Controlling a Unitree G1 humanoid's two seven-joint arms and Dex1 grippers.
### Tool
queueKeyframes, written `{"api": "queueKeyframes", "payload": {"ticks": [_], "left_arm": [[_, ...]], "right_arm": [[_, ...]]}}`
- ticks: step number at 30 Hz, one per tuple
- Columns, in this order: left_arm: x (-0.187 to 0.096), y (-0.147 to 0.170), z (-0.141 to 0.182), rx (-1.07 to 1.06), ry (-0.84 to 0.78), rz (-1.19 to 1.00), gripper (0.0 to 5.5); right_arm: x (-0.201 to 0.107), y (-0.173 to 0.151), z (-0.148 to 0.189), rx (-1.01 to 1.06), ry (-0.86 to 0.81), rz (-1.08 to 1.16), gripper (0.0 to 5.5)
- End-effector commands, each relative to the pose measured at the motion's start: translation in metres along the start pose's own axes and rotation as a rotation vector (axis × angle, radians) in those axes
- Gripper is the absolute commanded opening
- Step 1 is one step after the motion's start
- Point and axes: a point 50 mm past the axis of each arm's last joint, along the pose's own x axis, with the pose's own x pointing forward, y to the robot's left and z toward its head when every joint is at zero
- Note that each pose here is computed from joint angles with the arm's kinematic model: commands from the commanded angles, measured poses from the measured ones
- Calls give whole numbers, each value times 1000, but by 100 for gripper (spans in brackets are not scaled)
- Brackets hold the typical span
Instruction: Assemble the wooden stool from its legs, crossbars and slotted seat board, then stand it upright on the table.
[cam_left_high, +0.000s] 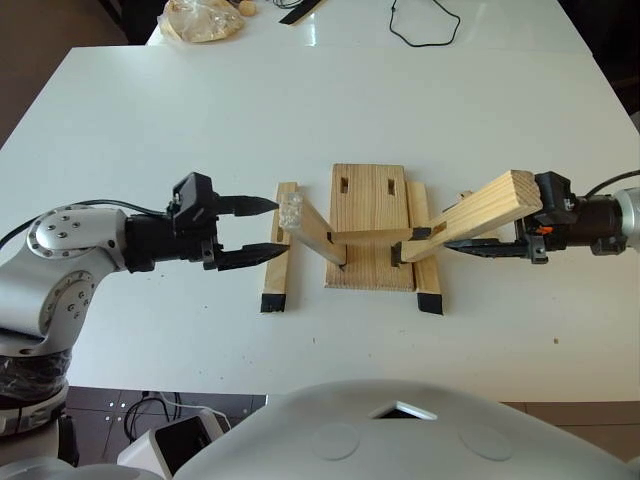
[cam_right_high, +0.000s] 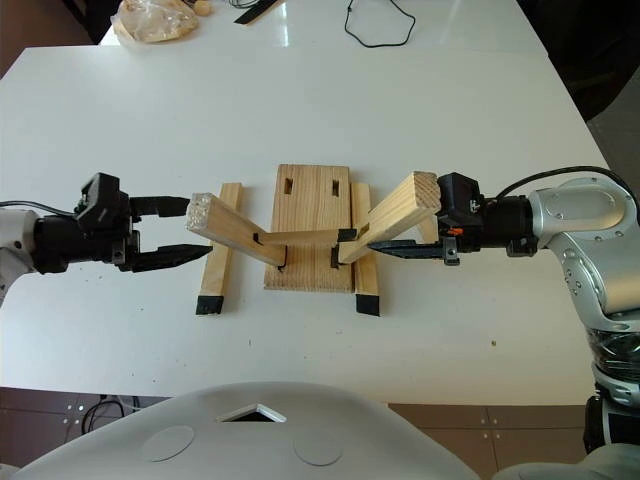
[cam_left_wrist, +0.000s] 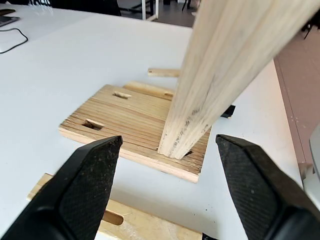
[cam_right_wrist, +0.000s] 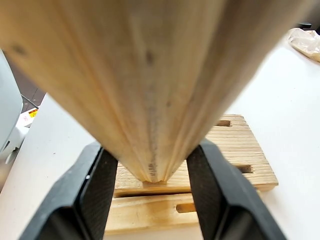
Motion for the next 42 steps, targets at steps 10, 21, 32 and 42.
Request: {"api": "queueKeyframes", "payload": {"ticks": [10, 21, 32, 42], "left_arm": [[7, 1, -18, 13, 82, -7, 347], [13, 2, -15, 51, 86, -18, 347], [23, -8, -14, 57, 54, 4, 347], [34, -24, -15, 83, 65, -64, 347]], "right_arm": [[10, 16, -34, 110, 45, 91, 203], [3, 15, -54, 125, 128, 83, 203], [-9, 13, -41, 103, 178, 161, 203], [0, 0, -43, 67, 222, 174, 203]]}}
